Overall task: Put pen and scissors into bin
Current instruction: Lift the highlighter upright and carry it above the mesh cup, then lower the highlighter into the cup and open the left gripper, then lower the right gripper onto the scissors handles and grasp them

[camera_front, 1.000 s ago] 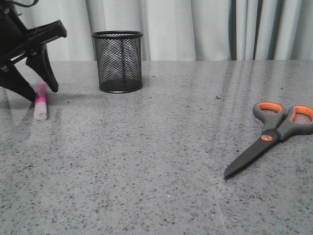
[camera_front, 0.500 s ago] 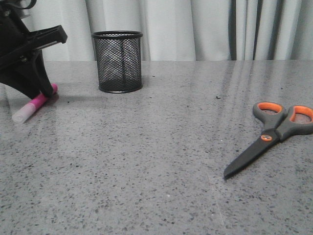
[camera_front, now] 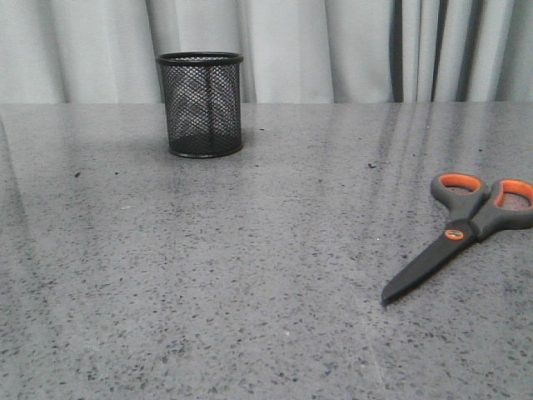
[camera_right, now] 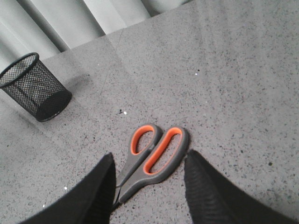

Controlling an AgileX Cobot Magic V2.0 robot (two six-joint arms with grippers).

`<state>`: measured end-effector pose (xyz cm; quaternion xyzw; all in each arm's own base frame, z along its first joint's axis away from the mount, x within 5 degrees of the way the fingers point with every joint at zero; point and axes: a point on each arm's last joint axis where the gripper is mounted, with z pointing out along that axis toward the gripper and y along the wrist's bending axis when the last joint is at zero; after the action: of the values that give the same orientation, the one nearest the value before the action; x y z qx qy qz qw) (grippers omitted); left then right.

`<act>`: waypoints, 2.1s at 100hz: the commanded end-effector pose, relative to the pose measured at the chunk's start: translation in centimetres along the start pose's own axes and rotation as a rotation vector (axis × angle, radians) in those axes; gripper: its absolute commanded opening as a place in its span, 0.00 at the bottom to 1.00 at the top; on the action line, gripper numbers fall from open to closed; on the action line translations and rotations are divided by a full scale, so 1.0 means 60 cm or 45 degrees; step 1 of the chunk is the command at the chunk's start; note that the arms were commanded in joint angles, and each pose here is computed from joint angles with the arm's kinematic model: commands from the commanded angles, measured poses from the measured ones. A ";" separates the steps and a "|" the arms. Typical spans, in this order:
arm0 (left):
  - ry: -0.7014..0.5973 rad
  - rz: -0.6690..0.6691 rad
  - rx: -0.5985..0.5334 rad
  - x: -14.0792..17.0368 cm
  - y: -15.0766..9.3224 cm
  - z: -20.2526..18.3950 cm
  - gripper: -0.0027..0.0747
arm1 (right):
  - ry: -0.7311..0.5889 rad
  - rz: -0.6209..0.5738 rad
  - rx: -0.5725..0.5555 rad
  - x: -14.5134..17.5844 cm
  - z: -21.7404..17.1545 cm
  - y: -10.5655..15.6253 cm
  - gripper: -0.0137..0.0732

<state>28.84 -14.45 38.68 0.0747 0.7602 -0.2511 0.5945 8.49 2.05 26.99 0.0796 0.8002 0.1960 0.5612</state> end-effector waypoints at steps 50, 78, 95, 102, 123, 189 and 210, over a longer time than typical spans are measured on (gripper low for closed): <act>-0.225 0.049 -0.106 0.055 -0.021 0.105 0.01 | -0.092 -0.019 -0.033 -0.025 -0.003 0.010 0.51; -0.200 0.061 -0.129 0.075 -0.014 0.124 0.01 | -0.082 -0.019 -0.029 -0.024 -0.003 0.010 0.51; -0.226 0.122 -0.119 0.072 -0.016 0.123 0.01 | -0.079 -0.019 -0.028 -0.024 -0.003 0.010 0.51; -0.220 0.148 -0.109 0.073 -0.018 0.123 0.01 | -0.079 -0.019 -0.028 -0.024 -0.003 0.010 0.51; -0.202 0.153 -0.101 0.075 -0.019 0.124 0.22 | -0.074 -0.019 -0.026 -0.023 -0.003 0.010 0.51; -0.319 0.275 0.215 -0.092 -0.087 -0.161 0.56 | 0.018 -0.084 -0.192 -0.129 -0.033 0.085 0.51; -0.480 0.339 0.250 -0.124 -0.090 -0.273 0.56 | 0.383 -0.167 -0.162 -0.164 0.050 0.128 0.54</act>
<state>16.71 -11.44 47.83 0.1969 0.6359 -0.2478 0.7039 11.67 5.14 36.62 -0.0226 0.8550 0.2220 0.4682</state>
